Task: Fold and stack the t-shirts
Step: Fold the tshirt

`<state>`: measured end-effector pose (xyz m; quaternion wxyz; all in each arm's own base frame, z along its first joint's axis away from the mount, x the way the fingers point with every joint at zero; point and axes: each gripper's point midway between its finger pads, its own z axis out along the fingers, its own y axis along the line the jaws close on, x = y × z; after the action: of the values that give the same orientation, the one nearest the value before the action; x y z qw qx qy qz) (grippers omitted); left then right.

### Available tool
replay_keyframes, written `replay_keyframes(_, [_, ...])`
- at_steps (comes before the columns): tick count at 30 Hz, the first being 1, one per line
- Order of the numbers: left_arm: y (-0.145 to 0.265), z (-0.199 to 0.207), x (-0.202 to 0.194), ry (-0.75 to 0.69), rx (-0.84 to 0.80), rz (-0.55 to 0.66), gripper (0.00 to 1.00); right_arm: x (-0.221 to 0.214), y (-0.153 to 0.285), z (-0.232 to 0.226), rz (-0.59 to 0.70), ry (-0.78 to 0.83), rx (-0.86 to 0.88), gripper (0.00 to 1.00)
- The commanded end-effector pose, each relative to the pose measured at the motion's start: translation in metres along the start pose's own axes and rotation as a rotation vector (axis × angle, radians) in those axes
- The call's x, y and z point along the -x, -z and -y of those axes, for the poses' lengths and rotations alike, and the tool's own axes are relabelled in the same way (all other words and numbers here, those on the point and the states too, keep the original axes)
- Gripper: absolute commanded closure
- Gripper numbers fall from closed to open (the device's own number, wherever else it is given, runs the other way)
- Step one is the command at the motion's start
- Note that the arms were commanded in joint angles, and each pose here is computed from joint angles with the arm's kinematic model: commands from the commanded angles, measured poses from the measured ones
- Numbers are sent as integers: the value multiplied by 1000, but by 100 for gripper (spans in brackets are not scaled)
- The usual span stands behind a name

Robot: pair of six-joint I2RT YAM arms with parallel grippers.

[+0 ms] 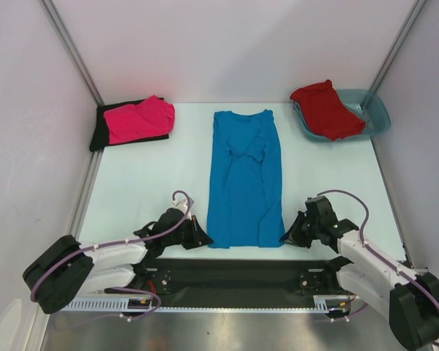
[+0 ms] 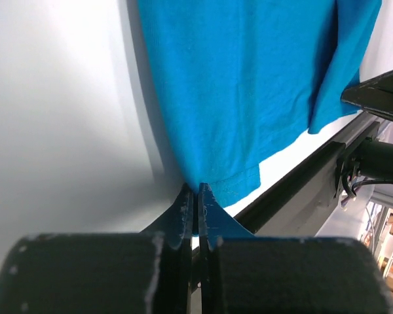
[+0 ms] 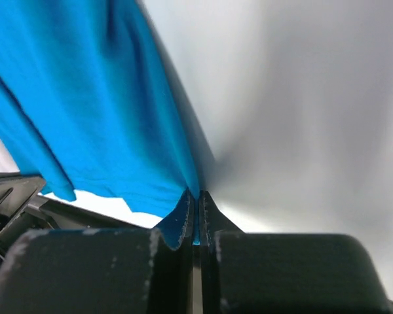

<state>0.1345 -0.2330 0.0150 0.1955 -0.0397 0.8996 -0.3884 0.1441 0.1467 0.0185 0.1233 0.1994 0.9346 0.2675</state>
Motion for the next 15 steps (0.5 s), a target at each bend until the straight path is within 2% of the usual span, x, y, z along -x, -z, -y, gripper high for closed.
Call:
replay_keyframes(1, [2,-3,-9,-3,1,-44,100,-3,11,-6,17,14,27,100])
replay_keyframes(8, [18,24,-1,-26,-53,-49,100,-13,37,-19,34,9,49,100])
replay_keyframes(15, [36,25,-9,-23,-45,-79,100,-38,44,-4,5,-58,-19,100])
